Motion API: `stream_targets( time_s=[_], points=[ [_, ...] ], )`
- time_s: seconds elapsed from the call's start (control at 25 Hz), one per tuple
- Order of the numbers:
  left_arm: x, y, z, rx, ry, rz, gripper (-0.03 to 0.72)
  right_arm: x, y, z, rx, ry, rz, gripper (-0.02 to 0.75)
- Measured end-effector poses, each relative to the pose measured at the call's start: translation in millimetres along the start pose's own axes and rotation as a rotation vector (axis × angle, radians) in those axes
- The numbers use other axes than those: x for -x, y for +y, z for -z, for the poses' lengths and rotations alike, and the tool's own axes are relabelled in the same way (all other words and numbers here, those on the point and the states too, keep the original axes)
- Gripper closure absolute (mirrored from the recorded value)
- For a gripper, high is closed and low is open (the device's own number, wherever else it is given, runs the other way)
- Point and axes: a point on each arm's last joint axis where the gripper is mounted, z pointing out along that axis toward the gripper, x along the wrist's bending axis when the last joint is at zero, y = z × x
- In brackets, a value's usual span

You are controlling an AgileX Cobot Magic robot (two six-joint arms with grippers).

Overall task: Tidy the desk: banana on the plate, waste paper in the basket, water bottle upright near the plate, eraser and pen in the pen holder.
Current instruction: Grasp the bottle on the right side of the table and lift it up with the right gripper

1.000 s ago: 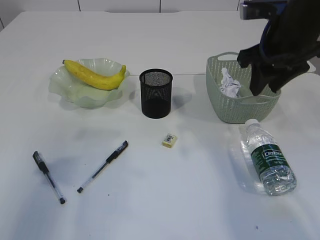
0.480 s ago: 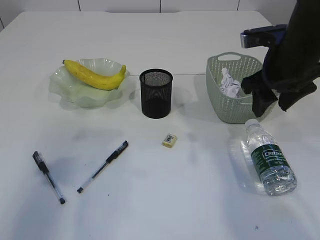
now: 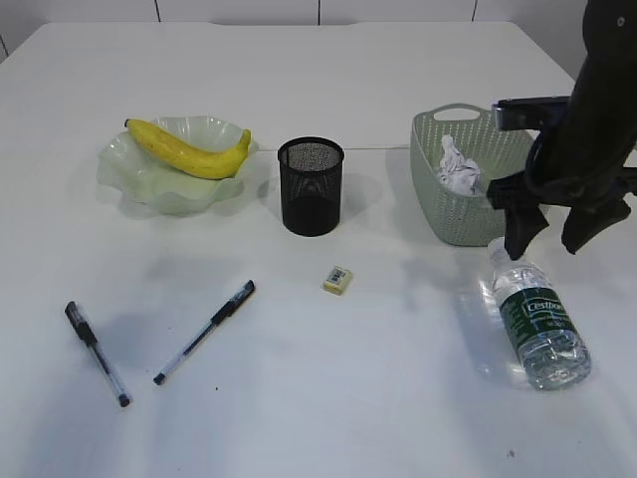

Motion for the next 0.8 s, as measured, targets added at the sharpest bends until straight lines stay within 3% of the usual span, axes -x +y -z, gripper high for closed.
stream_targets(
  time_s=[0.16, 0.44, 0.8],
  points=[
    [0.0, 0, 0, 0.002, 0.000, 0.000, 0.254, 4, 2, -8, -0.014, -0.011, 0.000, 0.213],
    [0.0, 0, 0, 0.004, 0.000, 0.000, 0.254, 2, 6, -25, -0.029, 0.002, -0.005, 0.118],
    [-0.1, 1, 0, 0.010, 0.001, 0.000, 0.254, 2, 11, -39, -0.029, 0.012, -0.017, 0.115]
  ],
)
